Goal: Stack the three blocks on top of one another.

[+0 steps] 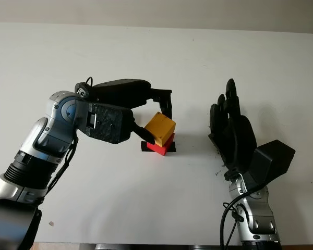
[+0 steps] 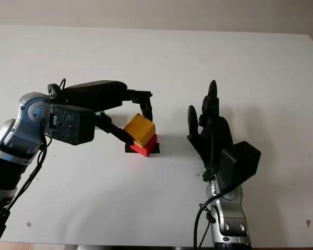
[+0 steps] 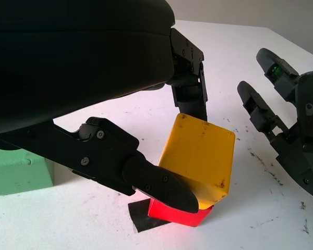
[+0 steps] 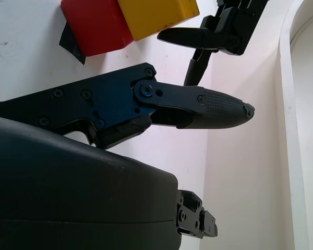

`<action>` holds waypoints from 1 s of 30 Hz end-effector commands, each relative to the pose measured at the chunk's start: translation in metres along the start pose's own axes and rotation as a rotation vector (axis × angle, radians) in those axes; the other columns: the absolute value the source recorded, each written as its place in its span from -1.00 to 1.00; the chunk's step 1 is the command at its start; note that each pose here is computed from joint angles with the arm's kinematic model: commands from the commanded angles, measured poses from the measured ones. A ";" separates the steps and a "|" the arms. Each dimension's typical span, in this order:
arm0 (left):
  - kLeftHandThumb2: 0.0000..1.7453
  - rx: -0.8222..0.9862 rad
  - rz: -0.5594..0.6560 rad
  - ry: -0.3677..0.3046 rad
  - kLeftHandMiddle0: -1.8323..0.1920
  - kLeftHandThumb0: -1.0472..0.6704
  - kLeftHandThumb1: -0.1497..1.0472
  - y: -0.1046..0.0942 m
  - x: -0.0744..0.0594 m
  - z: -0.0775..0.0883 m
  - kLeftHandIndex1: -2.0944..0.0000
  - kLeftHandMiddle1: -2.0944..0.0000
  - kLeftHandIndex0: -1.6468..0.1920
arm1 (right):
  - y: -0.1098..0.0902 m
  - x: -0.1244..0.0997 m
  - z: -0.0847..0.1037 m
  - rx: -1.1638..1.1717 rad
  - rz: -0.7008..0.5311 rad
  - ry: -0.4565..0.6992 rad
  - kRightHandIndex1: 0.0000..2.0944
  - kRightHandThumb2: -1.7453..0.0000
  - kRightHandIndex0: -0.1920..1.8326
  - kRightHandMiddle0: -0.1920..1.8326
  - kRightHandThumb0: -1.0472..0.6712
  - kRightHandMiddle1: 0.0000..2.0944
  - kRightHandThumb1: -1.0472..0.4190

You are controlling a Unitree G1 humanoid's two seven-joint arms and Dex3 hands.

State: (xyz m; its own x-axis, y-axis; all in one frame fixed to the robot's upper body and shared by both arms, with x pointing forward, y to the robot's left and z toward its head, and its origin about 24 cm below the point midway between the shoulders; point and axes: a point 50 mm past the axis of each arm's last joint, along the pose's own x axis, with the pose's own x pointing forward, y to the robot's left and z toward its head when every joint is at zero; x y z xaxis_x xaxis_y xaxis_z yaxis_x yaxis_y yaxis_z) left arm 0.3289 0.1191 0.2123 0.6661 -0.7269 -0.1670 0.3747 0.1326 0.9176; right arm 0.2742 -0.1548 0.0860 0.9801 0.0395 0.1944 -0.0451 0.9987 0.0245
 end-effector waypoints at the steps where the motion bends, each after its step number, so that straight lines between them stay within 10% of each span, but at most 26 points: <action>1: -0.86 -0.007 0.010 -0.008 0.65 -0.30 1.00 -0.004 0.001 0.003 -0.64 0.95 0.43 | -0.002 -0.003 0.001 -0.014 -0.003 0.002 -1.00 0.39 -1.00 -1.00 -0.65 -1.00 -1.00; 20: -0.94 -0.040 0.058 0.056 0.63 -0.31 0.98 -0.012 0.006 0.003 -0.37 0.95 0.45 | -0.001 -0.005 0.001 -0.011 -0.003 0.002 -1.00 0.39 -1.00 -1.00 -0.64 -1.00 -1.00; 30: -0.94 -0.003 0.039 0.061 0.80 -0.40 0.88 -0.009 -0.003 0.005 0.16 0.96 0.58 | -0.001 -0.006 0.001 -0.014 -0.002 0.002 -1.00 0.39 -1.00 -1.00 -0.64 -1.00 -1.00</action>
State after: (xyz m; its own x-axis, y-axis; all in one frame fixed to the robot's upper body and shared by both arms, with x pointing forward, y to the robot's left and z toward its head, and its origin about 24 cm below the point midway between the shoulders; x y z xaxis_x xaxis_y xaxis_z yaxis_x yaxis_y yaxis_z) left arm 0.3239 0.1155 0.2034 0.7240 -0.6712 -0.1590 0.3574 0.1680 0.9187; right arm 0.2705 -0.1547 0.0842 0.9821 0.0409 0.1837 -0.0438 0.9990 0.0118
